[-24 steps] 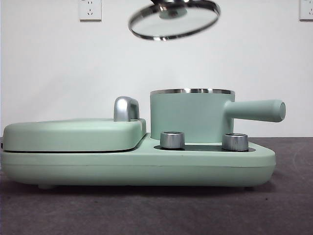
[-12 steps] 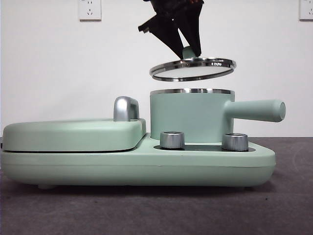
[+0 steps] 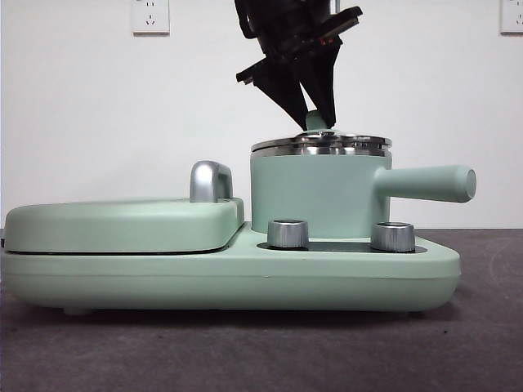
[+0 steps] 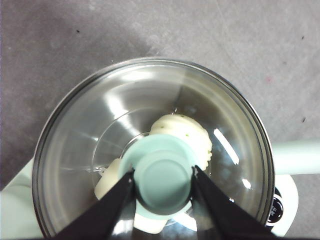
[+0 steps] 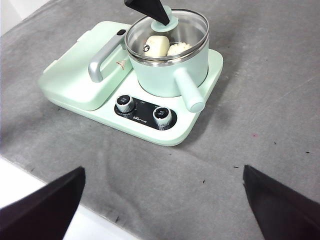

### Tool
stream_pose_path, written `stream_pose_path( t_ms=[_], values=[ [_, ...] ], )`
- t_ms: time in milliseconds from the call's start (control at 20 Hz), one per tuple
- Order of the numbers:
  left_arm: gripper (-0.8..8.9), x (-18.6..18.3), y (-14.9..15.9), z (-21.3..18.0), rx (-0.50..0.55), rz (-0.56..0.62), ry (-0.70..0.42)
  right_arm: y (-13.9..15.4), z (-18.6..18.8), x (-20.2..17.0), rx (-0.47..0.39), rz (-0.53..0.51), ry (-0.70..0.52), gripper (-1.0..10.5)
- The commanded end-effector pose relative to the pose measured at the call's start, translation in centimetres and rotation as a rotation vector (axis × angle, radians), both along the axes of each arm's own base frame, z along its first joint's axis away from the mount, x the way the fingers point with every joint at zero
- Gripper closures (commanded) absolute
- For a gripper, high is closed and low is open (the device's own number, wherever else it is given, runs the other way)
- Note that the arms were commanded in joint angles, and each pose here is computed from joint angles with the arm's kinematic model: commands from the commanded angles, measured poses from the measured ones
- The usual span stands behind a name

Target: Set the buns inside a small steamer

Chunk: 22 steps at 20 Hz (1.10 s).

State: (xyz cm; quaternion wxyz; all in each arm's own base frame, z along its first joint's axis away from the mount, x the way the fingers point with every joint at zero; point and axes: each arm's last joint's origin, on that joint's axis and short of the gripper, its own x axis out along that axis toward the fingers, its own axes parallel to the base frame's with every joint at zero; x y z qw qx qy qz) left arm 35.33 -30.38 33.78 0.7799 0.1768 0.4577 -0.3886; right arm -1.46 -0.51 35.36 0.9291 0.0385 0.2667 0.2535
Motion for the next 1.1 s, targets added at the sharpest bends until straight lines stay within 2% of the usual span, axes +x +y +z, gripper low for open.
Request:
stream_pose_path(
  t_ms=[50, 550, 600, 750, 800, 850, 1100],
  values=[
    [7.94, 0.5, -0.8, -0.7, -0.009, -0.018, -0.013, 0.0, 0.3, -0.1, 0.018, 0.000, -0.010, 4.4],
    [7.85, 0.2, -0.9, -1.1, 0.068, -0.015, -0.029, 0.0, 0.3, -0.1, 0.017, 0.000, -0.010, 4.4],
    [7.41, 0.2, -0.9, -1.1, 0.065, -0.013, -0.029, -0.1, 0.3, -0.1, 0.017, -0.002, -0.010, 4.4],
    [4.17, 0.2, -1.1, -1.0, 0.043, 0.012, -0.030, -0.1, 0.3, -0.1, 0.014, -0.006, -0.011, 4.4],
    [3.55, 0.2, -1.1, -0.9, 0.032, 0.036, -0.022, -0.1, 0.3, -0.1, 0.014, -0.006, -0.011, 4.4],
    [3.14, 0.0, -0.9, -0.5, 0.025, 0.058, -0.010, -0.1, 0.3, -0.1, 0.013, -0.005, -0.012, 4.4],
    [3.08, -2.5, 1.5, 3.2, 0.020, 0.130, 0.053, -0.1, 0.3, -0.1, 0.014, -0.004, -0.012, 4.4]
  ],
)
